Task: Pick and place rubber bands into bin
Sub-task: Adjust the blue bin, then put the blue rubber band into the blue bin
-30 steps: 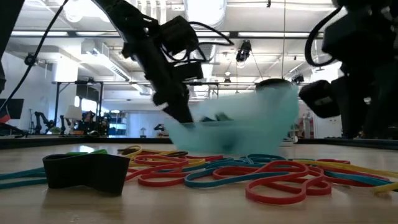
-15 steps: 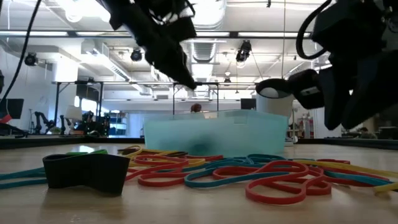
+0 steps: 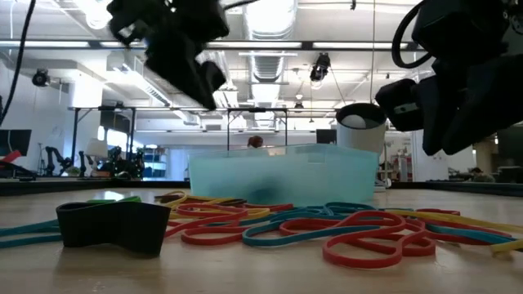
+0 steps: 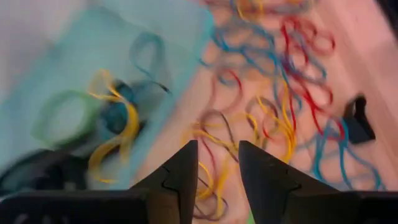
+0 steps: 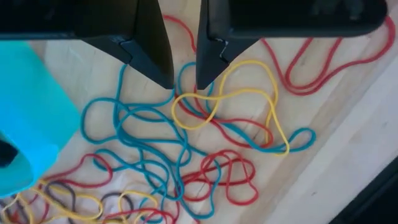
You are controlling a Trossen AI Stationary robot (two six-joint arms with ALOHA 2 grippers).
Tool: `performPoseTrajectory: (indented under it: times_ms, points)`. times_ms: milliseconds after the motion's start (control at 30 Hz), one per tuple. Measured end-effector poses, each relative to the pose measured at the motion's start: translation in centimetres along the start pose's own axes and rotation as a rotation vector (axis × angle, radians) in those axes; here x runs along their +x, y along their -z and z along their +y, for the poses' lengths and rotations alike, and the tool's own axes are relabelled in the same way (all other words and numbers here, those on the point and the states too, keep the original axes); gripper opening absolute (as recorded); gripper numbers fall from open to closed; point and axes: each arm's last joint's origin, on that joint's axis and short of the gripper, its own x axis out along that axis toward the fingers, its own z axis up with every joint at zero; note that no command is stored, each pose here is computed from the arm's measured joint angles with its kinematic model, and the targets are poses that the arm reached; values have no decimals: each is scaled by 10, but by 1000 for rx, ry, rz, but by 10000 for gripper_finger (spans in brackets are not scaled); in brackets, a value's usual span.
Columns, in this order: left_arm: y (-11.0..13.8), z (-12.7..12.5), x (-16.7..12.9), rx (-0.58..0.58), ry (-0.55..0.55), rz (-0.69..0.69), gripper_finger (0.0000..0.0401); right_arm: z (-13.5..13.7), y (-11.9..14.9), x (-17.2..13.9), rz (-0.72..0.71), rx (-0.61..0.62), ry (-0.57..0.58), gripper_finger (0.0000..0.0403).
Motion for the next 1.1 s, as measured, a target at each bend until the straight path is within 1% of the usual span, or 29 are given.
performPoseTrajectory:
  times_ms: [167,267,433,533,633,800,900,1000,1100]
  points:
    - [7,5,37,4,-13,19,101,-1,-5,-3,-23,-10,15,64]
    - [11,11,54,23,-30,45,101,-1,-6,-6,-33,-3,14,63]
    - [11,23,67,50,-125,29,101,0,-7,-10,-33,-2,14,63]
    - [7,29,66,51,-176,13,101,0,-7,-12,-35,0,14,63]
    - [-2,36,62,56,-219,-42,101,0,-7,-13,-37,22,13,63]
    - [-11,45,56,58,-247,-82,101,0,-4,-13,-11,60,14,64]
    - [-12,44,56,60,-234,-83,101,-1,2,-12,33,95,17,63]
    - [-9,39,51,61,-199,-53,101,-1,6,-12,48,128,19,64]
    - [1,32,43,5,-160,60,101,-1,9,-11,56,141,19,63]
